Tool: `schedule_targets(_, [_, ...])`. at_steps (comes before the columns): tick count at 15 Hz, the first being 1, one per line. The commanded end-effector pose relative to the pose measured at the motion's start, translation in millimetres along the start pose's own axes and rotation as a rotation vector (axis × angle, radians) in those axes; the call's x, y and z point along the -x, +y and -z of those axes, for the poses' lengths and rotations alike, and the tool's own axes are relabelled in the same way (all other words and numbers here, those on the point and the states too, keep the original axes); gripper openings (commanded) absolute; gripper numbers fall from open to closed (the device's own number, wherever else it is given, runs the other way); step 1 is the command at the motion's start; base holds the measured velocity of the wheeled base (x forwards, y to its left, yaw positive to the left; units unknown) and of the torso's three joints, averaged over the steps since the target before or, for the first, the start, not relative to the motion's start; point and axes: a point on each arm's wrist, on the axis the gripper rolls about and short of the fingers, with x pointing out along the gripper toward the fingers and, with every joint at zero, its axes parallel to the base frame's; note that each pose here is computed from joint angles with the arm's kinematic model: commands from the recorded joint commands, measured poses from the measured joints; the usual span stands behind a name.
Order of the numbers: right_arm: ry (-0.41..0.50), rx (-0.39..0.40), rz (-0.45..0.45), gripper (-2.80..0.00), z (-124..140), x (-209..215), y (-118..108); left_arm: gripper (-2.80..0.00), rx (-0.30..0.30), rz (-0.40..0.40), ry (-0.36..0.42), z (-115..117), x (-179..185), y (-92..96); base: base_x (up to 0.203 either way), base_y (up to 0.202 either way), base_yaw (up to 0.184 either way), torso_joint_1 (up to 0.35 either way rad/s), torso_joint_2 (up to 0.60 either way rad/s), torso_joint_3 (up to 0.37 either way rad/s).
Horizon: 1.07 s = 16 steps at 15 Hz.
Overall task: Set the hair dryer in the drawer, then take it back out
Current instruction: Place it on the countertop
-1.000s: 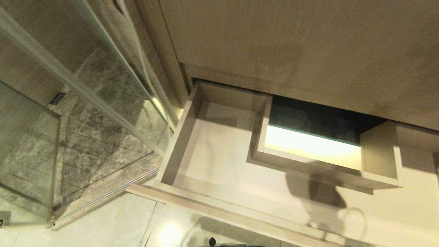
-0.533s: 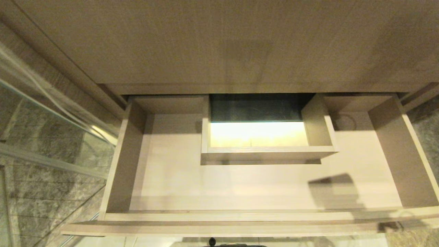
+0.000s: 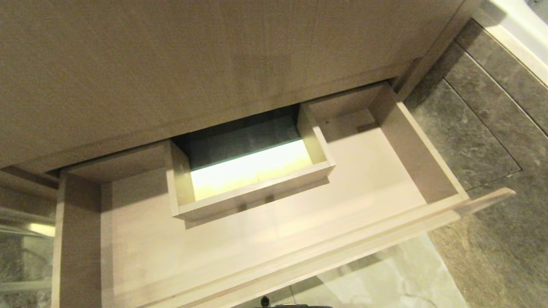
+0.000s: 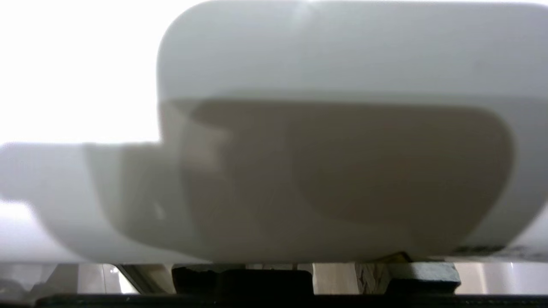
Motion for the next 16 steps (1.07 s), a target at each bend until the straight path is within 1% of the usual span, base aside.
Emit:
schedule_targets(1, [0.027,-0.01,-0.006,-2.8,2.6,-0.4,0.6,-2.8,0.0,-0.001,-0.001,-0.1,0.1,0.0,-0.002,0.011,-0.177,-0.002,0.01,0.006])
schedule_targets(3, [0.035,-0.008,0.019,-2.8,3.5,0.5,0.7,-2.8,0.0,-0.001,0.0,0.0,0.0,0.0,-0.003,0.01,-0.175,0.005,0.0,0.003])
schedule_targets(10, [0.019,-0.003,0.021,-2.8,4.0,2.3,1.8,-2.8,0.0,0.0,-0.001,-0.1,0.1,0.0,0.0,0.007,-0.164,0.004,0.0,0.003])
schedule_targets(11, [0.033,-0.009,0.019,-2.8,6.2,1.4,2.0,-2.8,0.0,0.0,0.0,0.2,0.0,0.0,0.001,0.004,-0.112,0.005,0.0,0.002])
schedule_targets(14, [0.035,-0.008,0.016,-2.8,7.5,-0.2,1.8,-2.8,0.0,0.0,-0.001,-0.1,0.0,0.0,0.0,0.003,-0.017,0.001,0.0,0.001])
schedule_targets(16, [0.041,-0.004,0.012,-2.8,8.5,-1.3,1.7,-2.8,0.0,0.0,0.001,0.3,-0.1,0.0,0.006,-0.005,0.102,0.004,0.0,0.002])
